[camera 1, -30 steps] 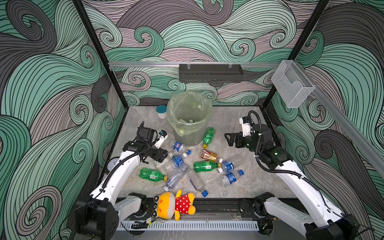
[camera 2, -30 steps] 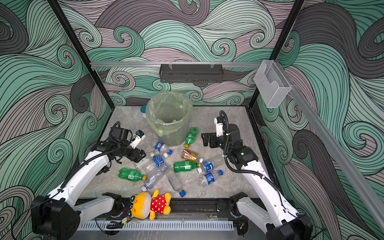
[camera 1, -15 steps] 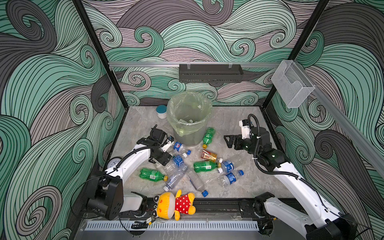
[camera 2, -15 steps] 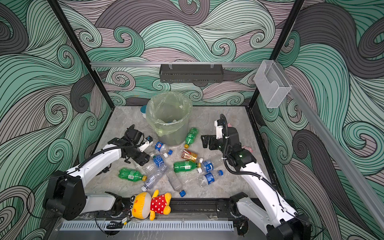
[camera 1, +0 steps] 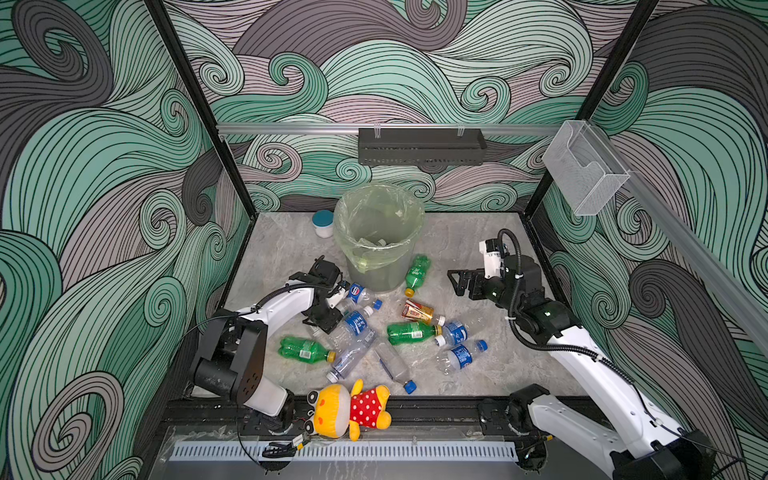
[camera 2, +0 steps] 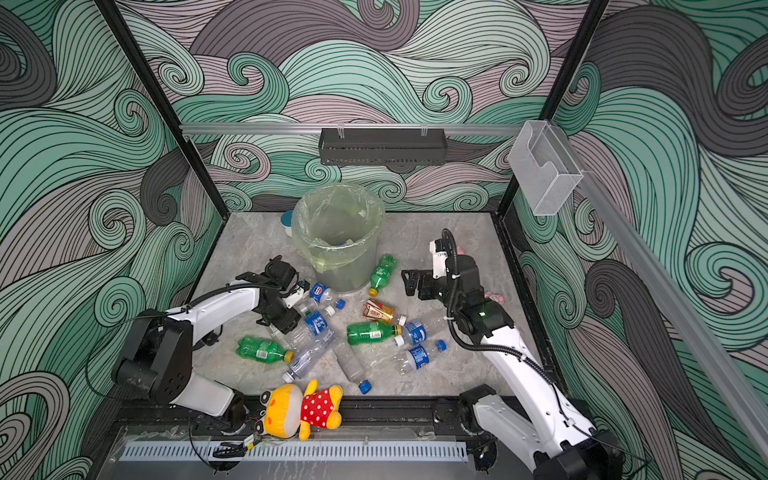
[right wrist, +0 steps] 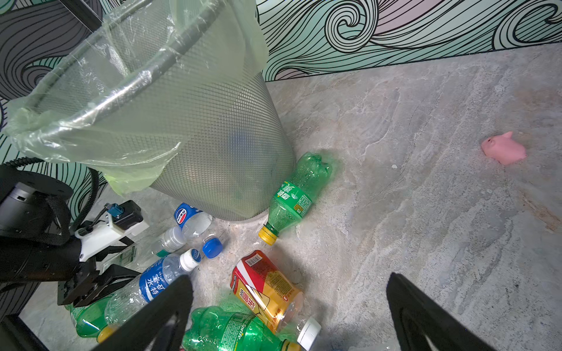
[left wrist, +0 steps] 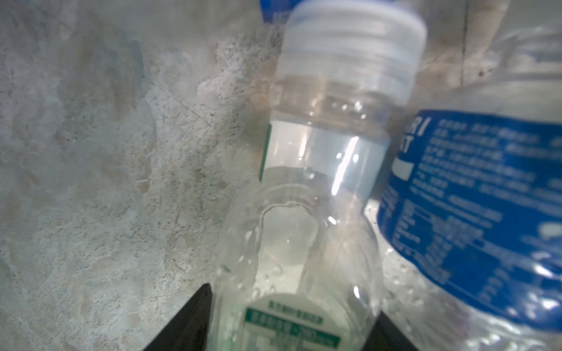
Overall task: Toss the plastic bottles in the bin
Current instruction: 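Grasp the clear green-label bottle with the left gripper while right gripper withdraws, then lift the clear bottle with the left gripper and carry it over the bin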
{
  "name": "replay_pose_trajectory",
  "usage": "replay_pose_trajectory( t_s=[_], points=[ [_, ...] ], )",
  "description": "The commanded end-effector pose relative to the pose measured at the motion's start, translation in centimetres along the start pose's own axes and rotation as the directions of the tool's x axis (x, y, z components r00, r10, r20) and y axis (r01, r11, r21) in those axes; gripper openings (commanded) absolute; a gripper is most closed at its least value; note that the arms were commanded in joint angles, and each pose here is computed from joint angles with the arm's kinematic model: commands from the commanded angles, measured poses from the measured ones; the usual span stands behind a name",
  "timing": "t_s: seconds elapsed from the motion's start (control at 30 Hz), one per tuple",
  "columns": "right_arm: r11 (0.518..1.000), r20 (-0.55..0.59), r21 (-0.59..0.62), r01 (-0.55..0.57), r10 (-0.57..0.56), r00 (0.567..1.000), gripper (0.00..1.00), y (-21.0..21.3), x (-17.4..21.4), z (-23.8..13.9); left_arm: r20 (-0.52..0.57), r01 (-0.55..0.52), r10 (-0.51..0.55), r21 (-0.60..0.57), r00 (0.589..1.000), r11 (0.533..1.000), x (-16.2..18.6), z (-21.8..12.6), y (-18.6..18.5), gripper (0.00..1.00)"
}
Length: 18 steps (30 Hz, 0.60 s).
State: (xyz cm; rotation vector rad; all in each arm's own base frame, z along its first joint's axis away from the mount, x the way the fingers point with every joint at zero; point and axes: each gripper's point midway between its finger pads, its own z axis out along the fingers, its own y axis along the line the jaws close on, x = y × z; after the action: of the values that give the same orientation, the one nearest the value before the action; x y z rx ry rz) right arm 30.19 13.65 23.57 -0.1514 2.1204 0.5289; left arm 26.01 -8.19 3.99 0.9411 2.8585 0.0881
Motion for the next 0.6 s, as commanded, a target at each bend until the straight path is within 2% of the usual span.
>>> replay_pose_trajectory(
  t_s=[0.0,0.33,0.57],
  points=[
    [1.0,0.015,-0.006,0.007,-0.007,1.0,1.0,-0.1,0.0,-0.2,-0.01,0.002,-0.002,-0.023,1.0,1.0,-0.4,-0.4,0.3,0.64],
    [1.0,0.004,0.001,0.007,-0.007,1.0,1.0,-0.2,0.1,0.0,0.07,0.017,-0.008,-0.12,0.998,0.993,-0.7,-2.7,1.7,0.5],
    [1.0,-0.009,0.002,0.007,-0.006,1.0,1.0,-0.3,0.4,0.3,0.174,0.07,-0.035,-0.199,0.984,0.977,-0.8,-6.0,2.9,0.46]
  ],
)
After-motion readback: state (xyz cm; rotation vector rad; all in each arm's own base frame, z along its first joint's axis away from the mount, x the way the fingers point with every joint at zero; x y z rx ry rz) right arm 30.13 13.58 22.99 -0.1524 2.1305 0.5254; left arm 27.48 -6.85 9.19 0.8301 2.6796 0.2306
